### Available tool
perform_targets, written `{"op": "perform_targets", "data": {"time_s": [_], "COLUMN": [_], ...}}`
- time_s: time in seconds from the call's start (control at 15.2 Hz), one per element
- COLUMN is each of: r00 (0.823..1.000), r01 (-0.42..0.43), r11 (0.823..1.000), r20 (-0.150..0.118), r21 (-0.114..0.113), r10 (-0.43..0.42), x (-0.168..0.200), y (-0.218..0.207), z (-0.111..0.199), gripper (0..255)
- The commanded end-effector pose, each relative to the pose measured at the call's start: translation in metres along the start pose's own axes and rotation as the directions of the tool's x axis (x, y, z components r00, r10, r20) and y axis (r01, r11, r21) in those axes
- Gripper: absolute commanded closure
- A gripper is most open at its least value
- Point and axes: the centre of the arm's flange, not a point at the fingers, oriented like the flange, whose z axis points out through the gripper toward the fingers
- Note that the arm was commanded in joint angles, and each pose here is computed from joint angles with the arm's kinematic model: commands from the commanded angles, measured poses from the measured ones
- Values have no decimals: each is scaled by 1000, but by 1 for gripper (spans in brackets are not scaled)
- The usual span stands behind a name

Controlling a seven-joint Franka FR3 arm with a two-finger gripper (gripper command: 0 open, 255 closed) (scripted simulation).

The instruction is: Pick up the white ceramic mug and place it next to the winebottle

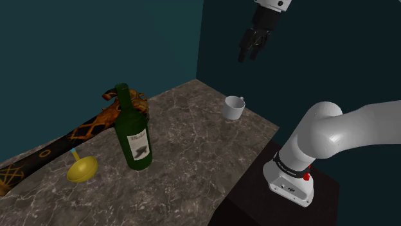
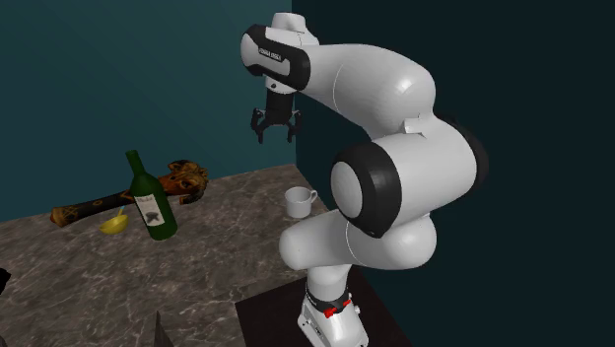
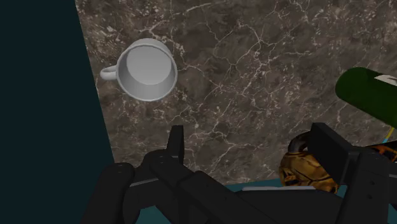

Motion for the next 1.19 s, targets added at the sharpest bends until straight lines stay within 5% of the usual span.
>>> {"op": "perform_targets", "data": {"time_s": [0.0, 1.12], "r00": [1000, 999], "r01": [0, -5], "r11": [1000, 982], "r20": [0, 32], "r21": [0, -190], "r10": [0, 11], "x": [0, 13], "y": [0, 33], "z": [0, 218], "gripper": [0, 0]}}
